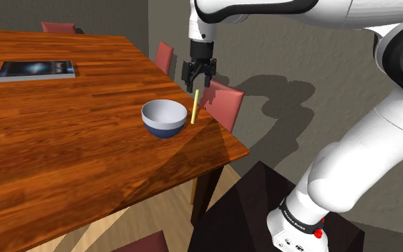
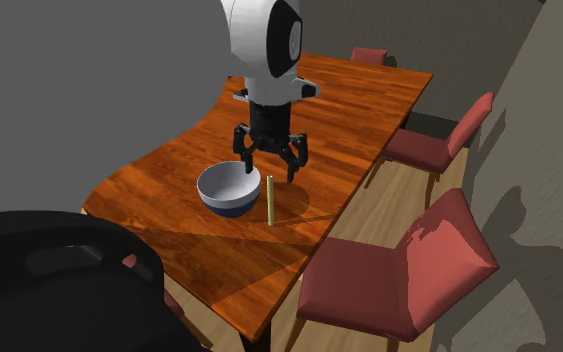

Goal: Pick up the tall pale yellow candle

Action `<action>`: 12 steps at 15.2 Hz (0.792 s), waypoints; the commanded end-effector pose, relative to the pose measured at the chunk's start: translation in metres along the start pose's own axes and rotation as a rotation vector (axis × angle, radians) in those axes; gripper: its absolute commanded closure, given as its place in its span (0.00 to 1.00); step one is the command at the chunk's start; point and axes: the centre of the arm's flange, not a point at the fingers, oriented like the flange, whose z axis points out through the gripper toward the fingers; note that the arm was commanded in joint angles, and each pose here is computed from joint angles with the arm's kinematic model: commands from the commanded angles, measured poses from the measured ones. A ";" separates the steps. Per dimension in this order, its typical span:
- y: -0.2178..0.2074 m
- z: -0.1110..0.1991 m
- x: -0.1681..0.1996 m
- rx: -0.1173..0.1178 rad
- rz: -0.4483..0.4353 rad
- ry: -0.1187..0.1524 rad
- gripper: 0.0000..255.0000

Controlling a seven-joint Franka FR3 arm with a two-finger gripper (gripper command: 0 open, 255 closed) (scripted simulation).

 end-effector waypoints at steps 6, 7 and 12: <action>-0.001 0.013 0.002 0.000 0.000 0.000 1.00; -0.001 0.013 0.002 0.000 0.000 0.000 1.00; -0.001 0.013 0.002 0.000 0.000 0.000 1.00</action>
